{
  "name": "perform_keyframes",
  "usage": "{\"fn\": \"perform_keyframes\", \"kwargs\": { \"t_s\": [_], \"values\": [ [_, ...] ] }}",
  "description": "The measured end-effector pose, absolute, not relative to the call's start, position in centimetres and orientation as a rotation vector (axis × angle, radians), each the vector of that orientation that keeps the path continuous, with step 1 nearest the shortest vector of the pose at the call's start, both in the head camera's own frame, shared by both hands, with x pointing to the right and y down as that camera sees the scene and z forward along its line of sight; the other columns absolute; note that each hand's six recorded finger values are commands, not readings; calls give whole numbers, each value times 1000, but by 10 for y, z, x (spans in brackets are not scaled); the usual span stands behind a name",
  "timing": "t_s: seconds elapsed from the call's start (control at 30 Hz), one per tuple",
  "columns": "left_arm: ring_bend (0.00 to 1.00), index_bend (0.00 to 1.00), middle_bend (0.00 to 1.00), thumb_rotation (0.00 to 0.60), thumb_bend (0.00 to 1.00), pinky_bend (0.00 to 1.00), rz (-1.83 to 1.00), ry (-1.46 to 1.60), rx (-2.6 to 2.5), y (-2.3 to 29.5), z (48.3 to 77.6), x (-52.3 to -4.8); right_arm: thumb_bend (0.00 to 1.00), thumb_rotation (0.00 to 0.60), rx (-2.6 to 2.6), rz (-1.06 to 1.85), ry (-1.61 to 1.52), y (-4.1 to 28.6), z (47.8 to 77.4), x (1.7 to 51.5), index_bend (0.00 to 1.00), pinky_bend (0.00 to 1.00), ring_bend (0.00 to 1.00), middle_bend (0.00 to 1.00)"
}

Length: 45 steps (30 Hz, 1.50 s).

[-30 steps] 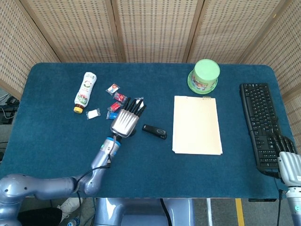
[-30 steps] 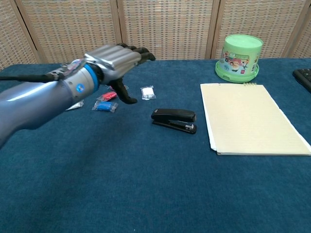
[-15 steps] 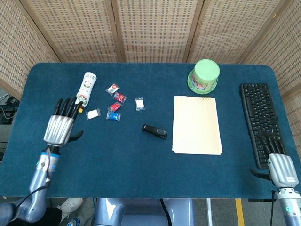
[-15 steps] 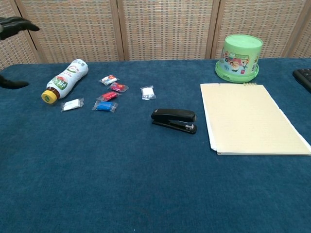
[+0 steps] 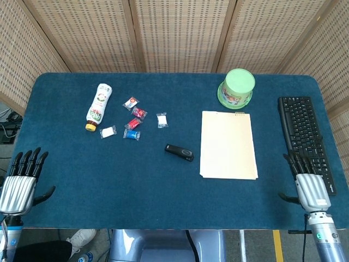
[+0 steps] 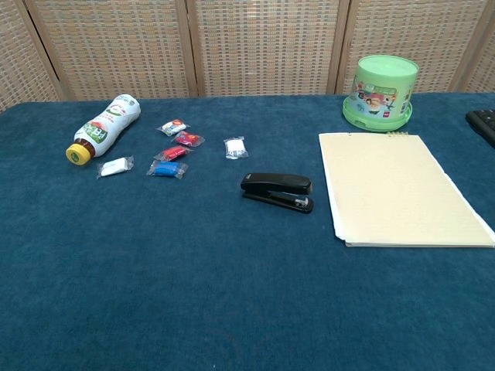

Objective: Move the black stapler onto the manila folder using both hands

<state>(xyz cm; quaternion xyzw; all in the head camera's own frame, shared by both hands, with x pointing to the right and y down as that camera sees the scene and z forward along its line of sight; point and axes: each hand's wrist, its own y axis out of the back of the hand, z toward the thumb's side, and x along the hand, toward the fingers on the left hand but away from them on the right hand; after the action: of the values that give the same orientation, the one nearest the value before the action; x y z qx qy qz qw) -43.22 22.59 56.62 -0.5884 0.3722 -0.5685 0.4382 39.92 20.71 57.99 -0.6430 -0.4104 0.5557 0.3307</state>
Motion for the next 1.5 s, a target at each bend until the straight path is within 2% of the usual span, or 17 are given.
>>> {"fn": "perform_keyframes", "kwargs": {
  "t_s": [0.2,0.37,0.53,0.83,1.1,1.5],
  "values": [
    [0,42,0,600,242,0,-1390,978,-1479,223,556,-443,128,600,-1711,1345,-1023,183,575,338,174,91,0,0],
    [0,42,0,600,242,0,-1378,999,-1497,223,551,-446,159,600,-1757,1268,-983,166,577,276,273,142,0,0],
    [0,42,0,600,243,0,-1358,1006,-1524,224,546,-446,165,600,-1822,1248,-954,153,593,212,298,146,0,1],
    [0,42,0,600,242,0,-1357,1006,-1564,222,548,-448,174,600,-1921,1294,-846,148,629,117,298,147,0,7],
    [0,42,0,600,242,0,-1365,992,-1594,223,552,-447,206,600,-1905,1359,-781,144,658,80,294,147,0,9],
    [0,48,0,600,242,0,-1387,987,-1614,219,558,-451,229,600,-1866,1437,-781,129,685,75,296,149,0,22]
  ]
}}
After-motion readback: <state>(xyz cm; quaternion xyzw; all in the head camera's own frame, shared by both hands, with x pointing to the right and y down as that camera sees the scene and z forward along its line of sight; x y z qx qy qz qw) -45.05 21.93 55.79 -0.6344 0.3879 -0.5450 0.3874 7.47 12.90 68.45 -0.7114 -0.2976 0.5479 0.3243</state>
